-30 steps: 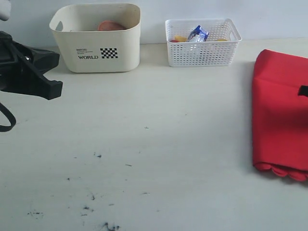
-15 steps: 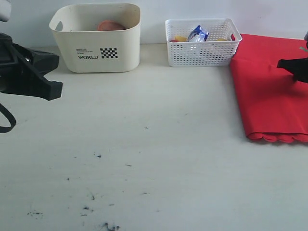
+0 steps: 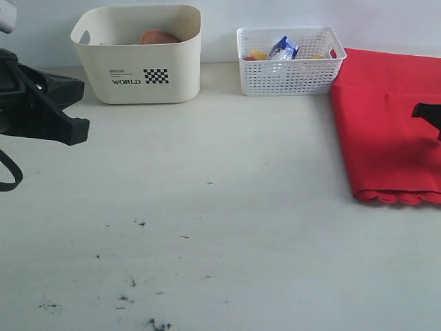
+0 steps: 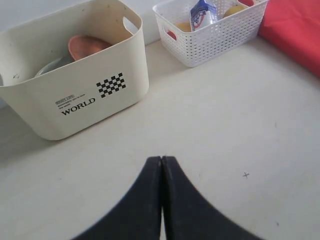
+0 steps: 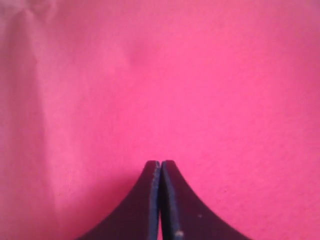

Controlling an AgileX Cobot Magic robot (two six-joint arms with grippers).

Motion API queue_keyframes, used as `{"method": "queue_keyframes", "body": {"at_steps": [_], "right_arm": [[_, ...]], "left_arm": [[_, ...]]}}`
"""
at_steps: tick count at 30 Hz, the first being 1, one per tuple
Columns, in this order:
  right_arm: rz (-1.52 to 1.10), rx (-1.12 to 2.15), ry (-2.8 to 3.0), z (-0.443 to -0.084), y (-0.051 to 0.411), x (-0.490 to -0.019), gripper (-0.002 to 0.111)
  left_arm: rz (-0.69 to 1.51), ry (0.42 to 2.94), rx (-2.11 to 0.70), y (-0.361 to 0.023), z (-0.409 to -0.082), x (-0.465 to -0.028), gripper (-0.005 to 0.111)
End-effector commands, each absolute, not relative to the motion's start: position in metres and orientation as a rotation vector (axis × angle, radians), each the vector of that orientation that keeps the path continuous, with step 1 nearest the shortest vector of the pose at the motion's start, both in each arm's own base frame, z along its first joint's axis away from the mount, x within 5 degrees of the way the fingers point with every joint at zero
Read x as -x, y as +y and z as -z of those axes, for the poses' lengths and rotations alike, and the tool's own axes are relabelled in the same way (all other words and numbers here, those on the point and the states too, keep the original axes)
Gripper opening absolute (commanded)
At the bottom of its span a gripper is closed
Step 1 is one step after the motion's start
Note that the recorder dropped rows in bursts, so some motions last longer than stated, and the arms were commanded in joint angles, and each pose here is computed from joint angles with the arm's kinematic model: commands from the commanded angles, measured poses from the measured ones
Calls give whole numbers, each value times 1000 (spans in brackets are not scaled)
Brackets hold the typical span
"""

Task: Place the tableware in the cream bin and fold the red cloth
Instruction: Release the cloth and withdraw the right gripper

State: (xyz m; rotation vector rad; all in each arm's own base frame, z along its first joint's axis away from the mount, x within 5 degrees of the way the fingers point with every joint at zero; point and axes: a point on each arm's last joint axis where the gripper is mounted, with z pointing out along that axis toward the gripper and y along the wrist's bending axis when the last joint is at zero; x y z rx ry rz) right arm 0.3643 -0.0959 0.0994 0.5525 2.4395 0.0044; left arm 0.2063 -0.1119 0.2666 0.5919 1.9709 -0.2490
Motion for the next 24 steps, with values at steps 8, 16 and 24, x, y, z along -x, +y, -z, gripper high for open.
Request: {"method": "queue_keyframes", "body": {"at_steps": [8,16,24], "right_arm": [[104,-600,2476,-64,-112,-389,0],[-11,-547,2418,-69,-109,-412,0],[54,-594,2397,-91,-110,-396,0]], "left_arm": [[247,1992,-581,-110,-266,-206,1],[248,1990,-581,-111,-266,-206,1],[255,1972,-578,-111,-267,-206,1]]}}
